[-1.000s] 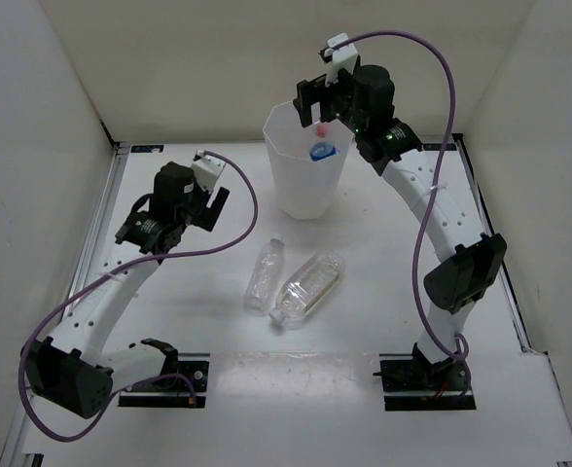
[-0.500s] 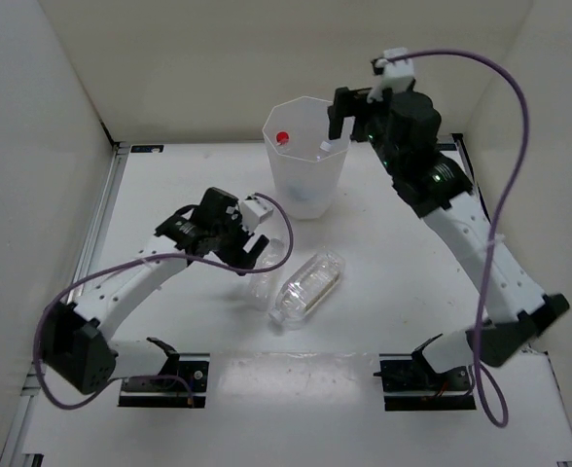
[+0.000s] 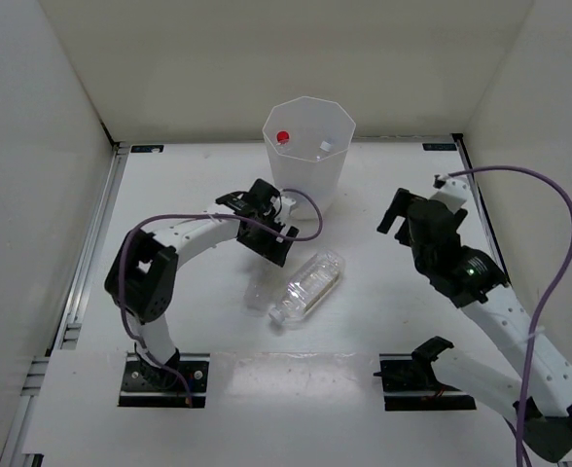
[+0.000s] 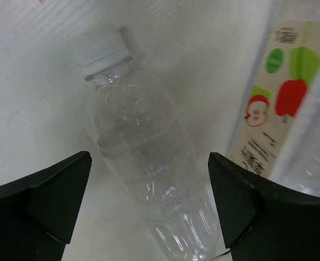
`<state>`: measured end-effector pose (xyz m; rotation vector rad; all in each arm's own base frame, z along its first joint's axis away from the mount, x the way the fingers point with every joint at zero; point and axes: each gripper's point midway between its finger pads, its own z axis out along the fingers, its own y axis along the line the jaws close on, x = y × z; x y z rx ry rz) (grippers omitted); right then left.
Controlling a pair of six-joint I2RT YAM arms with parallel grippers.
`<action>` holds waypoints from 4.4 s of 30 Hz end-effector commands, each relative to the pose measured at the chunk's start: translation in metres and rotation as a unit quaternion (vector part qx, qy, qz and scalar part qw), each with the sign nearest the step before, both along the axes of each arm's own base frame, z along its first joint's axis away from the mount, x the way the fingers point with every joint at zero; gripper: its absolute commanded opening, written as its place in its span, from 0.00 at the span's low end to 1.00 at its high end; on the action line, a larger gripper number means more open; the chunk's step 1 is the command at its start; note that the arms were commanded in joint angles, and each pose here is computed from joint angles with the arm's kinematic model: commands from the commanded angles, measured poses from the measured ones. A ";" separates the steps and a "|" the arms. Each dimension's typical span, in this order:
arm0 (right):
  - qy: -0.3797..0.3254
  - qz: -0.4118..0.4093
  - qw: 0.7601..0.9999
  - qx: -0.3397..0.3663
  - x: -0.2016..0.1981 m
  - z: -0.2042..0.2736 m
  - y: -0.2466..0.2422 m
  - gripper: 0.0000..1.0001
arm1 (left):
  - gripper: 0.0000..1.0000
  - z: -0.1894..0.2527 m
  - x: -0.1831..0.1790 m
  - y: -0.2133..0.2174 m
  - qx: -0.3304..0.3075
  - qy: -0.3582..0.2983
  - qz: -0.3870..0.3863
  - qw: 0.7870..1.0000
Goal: Put the plastic bottles in the bin
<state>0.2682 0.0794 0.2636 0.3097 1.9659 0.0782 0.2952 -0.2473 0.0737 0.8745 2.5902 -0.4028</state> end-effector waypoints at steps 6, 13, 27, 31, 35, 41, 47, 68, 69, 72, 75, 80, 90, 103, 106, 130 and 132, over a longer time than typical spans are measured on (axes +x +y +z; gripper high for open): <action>-0.055 -0.075 0.995 0.036 -0.025 0.022 -0.038 1.00 | 1.00 -0.040 0.000 0.011 0.050 0.030 0.024 0.998; -0.063 -0.083 0.994 0.047 -0.028 0.023 -0.041 1.00 | 0.47 -0.039 -0.004 0.018 0.059 0.022 0.007 0.998; -0.066 -0.078 0.994 0.038 -0.013 0.031 -0.032 1.00 | 0.10 0.061 0.007 0.062 0.045 -0.111 -0.014 0.993; -0.069 -0.084 0.993 0.043 -0.011 0.028 -0.032 1.00 | 0.10 0.121 0.022 0.089 0.036 -0.197 0.024 0.979; -0.070 -0.110 0.990 0.049 -0.012 0.025 -0.038 1.00 | 0.10 0.180 0.035 0.113 0.032 -0.275 0.076 0.958; -0.069 -0.138 0.984 0.084 -0.018 0.009 -0.043 1.00 | 0.10 0.334 0.085 0.099 -0.059 -0.453 0.128 0.880; -0.024 -0.120 0.989 0.081 -0.014 -0.018 -0.029 1.00 | 0.10 0.466 0.133 0.027 -0.185 -0.545 0.087 0.813; 0.138 -0.093 0.974 0.156 -0.044 -0.099 0.014 1.00 | 1.00 0.348 0.197 -0.099 -0.198 -0.484 0.017 0.852; 0.148 -0.101 0.970 0.164 -0.047 -0.104 0.018 1.00 | 1.00 0.346 0.195 -0.096 -0.192 -0.483 0.021 0.854; 0.182 -0.100 0.960 0.187 -0.051 -0.111 0.038 1.00 | 1.00 0.347 0.190 -0.078 -0.172 -0.486 0.046 0.856; 0.206 -0.116 0.945 0.228 -0.052 -0.116 0.061 1.00 | 1.00 0.360 0.185 -0.056 -0.147 -0.504 0.075 0.848; 0.222 -0.115 0.940 0.232 -0.037 -0.118 0.102 1.00 | 1.00 0.373 0.176 -0.013 -0.096 -0.526 0.136 0.834; 0.363 -0.061 0.916 0.161 -0.032 -0.172 0.176 1.00 | 1.00 0.348 0.114 0.085 0.007 -0.526 0.173 0.833; 0.450 -0.033 0.884 0.121 -0.036 -0.227 0.185 0.75 | 1.00 0.237 0.046 0.218 0.106 -0.451 0.251 0.850; 0.444 -0.023 0.888 0.113 -0.041 -0.223 0.177 0.34 | 1.00 0.235 0.040 0.232 0.100 -0.442 0.273 0.849; -0.311 -0.086 0.941 -0.101 0.169 0.305 0.037 0.10 | 1.00 0.133 0.004 0.279 0.063 -0.302 0.353 0.883; -0.350 -0.066 0.929 -0.104 0.193 0.312 0.058 0.10 | 1.00 0.133 0.005 0.277 0.058 -0.301 0.349 0.885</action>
